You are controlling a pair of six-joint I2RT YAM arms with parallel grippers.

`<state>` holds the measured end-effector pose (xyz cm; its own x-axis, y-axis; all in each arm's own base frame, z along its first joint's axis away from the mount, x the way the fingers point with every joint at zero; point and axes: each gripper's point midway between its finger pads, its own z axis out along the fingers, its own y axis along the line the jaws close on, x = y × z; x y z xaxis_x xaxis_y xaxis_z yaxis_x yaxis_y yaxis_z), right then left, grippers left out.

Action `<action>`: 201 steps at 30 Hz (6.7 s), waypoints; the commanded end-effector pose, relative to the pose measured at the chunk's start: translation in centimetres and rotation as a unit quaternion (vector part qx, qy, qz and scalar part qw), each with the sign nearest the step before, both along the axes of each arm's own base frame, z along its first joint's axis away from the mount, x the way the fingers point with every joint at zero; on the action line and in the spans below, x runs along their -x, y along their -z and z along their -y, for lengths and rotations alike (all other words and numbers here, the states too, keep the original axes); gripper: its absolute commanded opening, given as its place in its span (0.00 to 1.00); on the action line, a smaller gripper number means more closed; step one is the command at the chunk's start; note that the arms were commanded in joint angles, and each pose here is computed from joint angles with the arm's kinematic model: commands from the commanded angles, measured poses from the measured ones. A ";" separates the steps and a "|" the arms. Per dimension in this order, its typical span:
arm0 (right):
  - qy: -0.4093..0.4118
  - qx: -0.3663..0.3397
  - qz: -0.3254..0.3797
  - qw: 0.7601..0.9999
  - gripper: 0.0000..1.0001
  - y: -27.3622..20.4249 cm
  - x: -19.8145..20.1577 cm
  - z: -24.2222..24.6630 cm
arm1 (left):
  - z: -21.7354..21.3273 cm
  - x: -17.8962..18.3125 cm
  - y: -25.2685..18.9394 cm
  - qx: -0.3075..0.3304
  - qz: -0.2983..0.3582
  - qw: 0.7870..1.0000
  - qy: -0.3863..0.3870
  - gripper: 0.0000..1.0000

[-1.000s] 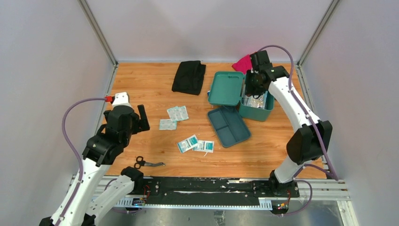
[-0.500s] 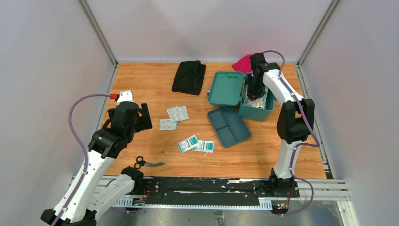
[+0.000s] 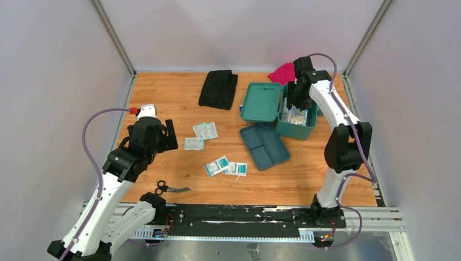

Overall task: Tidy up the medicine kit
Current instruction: Place the medical item at the medicine box, then adjust the medicine box at the center of the board, then pick up the pill bottle at the center of the board.

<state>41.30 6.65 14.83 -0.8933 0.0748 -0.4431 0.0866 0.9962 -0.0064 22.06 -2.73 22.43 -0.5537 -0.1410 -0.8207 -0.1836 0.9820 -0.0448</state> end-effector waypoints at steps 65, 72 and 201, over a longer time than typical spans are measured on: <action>0.243 -0.022 0.043 0.969 0.04 1.8 10.0 13.9 | 5.2 1.4 2.8 0.125 -0.029 0.988 0.085 1.00; 0.252 -0.018 0.055 0.966 0.04 0.9 12.0 14.5 | 5.2 1.5 2.7 0.125 -0.029 0.988 0.088 1.00; 0.116 -0.161 0.048 0.979 0.00 2.2 14.6 6.0 | 17.3 -7.6 4.7 0.092 -0.057 0.975 0.194 0.34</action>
